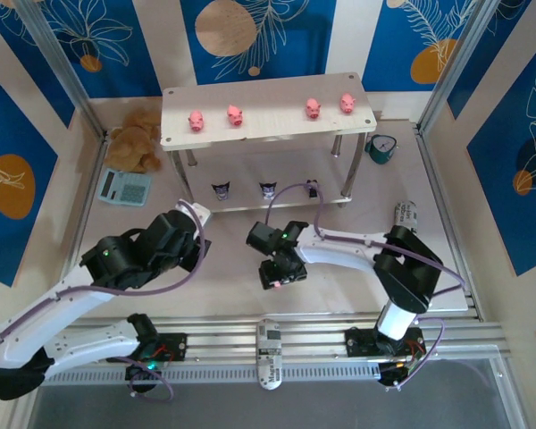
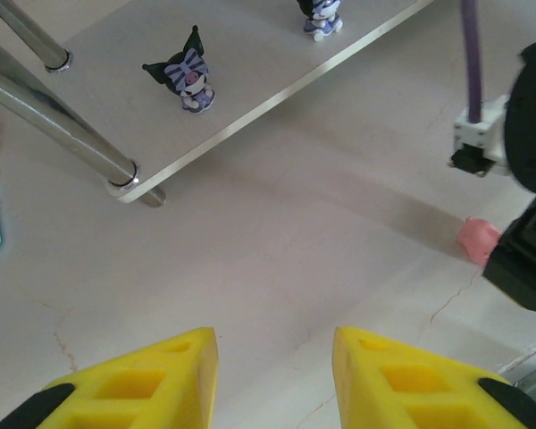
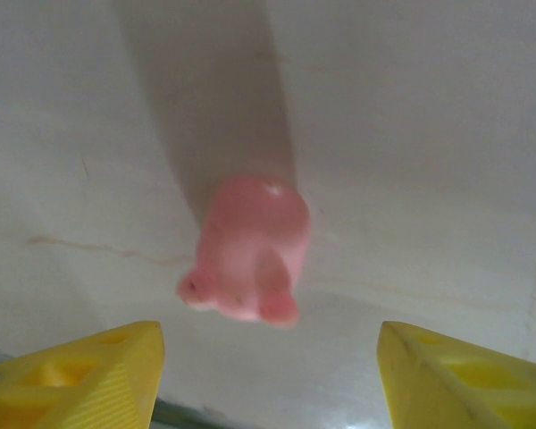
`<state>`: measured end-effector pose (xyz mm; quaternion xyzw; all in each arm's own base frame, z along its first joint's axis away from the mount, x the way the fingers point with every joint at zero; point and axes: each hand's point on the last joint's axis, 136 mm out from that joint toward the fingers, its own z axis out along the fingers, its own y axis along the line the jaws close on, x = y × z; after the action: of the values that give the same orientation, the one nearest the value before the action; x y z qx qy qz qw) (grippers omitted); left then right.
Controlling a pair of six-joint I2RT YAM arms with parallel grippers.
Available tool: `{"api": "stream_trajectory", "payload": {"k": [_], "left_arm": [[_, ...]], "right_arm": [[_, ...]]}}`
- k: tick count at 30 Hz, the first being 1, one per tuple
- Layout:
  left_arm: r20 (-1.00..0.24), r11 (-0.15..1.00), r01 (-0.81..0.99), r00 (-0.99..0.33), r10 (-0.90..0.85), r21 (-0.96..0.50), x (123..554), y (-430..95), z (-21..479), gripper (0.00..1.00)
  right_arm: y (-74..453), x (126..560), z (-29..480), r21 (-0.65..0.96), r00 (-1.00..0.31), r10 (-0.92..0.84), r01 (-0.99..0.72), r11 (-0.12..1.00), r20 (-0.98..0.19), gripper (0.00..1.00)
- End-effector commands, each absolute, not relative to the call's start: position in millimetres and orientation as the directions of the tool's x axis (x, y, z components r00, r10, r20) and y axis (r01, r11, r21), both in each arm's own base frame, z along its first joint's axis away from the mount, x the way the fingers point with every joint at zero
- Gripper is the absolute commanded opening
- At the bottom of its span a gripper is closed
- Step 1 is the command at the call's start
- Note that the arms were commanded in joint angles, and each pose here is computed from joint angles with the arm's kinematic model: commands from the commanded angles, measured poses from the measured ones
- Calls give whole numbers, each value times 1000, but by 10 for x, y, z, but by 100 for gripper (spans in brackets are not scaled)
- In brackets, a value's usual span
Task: Place and organize the plastic toys onto the shelf
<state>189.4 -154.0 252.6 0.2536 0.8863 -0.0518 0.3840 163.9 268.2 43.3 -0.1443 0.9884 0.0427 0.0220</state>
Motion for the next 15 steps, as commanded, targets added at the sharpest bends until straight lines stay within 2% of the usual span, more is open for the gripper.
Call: {"api": "stream_trajectory", "payload": {"k": [1, 8, 15], "left_arm": [[-729, 876, 469, -562, 390, 107, 1891, -1478, 2557, 40], [-731, 881, 452, -553, 399, 139, 1865, -1346, 2536, 43], [-724, 879, 445, -549, 418, 170, 1883, -1305, 2510, 43]], "right_arm": [[2827, 1715, 432, 110, -965, -257, -261, 959, -55, 62], [2803, 1743, 350, 101, -971, -238, -239, 966, -25, 51], [2793, 1733, 305, 100, -971, -239, -239, 966, -6, 29]]}}
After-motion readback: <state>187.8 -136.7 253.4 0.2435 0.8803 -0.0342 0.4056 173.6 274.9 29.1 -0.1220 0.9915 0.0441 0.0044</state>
